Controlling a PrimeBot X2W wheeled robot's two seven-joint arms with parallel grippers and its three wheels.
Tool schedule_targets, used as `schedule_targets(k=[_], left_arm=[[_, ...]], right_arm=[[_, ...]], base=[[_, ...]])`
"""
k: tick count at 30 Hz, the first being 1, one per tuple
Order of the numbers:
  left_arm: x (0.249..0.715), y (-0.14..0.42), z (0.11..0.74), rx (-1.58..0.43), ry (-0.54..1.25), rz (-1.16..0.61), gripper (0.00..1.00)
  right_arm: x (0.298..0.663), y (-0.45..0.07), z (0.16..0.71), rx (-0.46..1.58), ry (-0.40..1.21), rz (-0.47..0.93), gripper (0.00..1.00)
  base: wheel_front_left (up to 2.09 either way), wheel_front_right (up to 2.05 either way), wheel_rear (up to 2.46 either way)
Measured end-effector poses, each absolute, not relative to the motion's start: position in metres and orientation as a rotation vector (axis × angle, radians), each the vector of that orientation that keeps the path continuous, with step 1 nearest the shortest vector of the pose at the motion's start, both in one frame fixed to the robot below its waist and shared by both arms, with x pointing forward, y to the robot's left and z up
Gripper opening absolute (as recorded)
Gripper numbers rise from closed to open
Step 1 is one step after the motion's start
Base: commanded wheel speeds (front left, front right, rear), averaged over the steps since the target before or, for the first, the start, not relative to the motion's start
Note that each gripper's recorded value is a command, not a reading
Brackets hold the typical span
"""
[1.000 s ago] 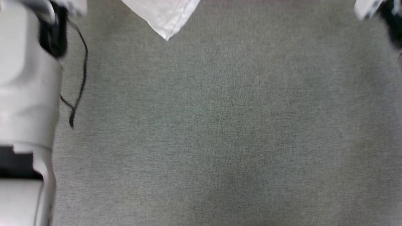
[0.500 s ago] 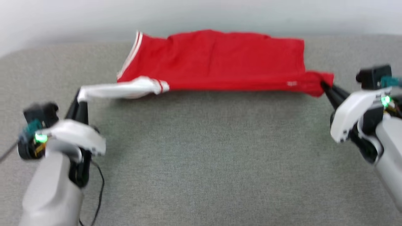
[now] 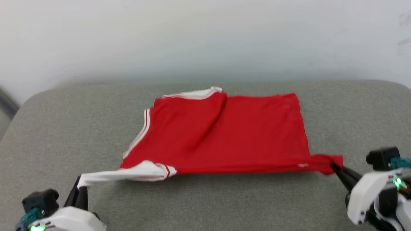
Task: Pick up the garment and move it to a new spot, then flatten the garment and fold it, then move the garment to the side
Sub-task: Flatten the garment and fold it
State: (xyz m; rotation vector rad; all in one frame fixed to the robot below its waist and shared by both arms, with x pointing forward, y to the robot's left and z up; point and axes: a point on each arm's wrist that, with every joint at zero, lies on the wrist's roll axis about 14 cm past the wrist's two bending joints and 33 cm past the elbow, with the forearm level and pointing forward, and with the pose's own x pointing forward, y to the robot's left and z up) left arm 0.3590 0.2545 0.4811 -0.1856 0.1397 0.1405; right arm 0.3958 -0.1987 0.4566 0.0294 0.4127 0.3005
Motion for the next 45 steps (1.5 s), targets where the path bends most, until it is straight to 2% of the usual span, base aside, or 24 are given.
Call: schedule_targets(k=[7, 14, 22, 31, 41, 43, 44, 45], left_arm=[[0.319, 0.249, 0.508, -0.199, 0.145, 0.152, 0.0], [0.313, 0.237, 0.53, -0.18, 0.149, 0.117, 0.0], [0.35, 0.214, 0.511, -0.195, 0.238, 0.021, 0.0], [0.405, 0.198, 0.465, -0.214, 0.376, -0.055, 0.0], [0.421, 0.179, 0.408, -0.264, 0.547, -0.105, 0.0], [0.423, 0.174, 0.402, -0.287, 0.567, -0.114, 0.0], [0.423, 0.172, 0.399, -0.305, 0.577, -0.117, 0.22], [0.424, 0.17, 0.398, -0.31, 0.58, -0.123, 0.43]], right_arm=[[0.349, -0.2, 0.45, 0.058, 0.472, 0.278, 0.0], [0.325, -0.198, 0.46, 0.068, 0.522, 0.242, 0.0], [0.341, -0.194, 0.455, 0.056, 0.611, 0.228, 0.0], [0.386, -0.181, 0.427, 0.019, 0.709, 0.275, 0.0], [0.401, -0.173, 0.385, 0.028, 0.797, 0.296, 0.0], [0.402, -0.173, 0.381, 0.042, 0.795, 0.292, 0.19], [0.403, -0.174, 0.38, 0.043, 0.792, 0.29, 0.27], [0.404, -0.173, 0.38, 0.045, 0.782, 0.292, 0.54]], base=[[0.0, 0.0, 0.0], [0.0, 0.0, 0.0], [0.0, 0.0, 0.0], [0.0, 0.0, 0.0], [0.0, 0.0, 0.0], [0.0, 0.0, 0.0], [0.0, 0.0, 0.0], [0.0, 0.0, 0.0]])
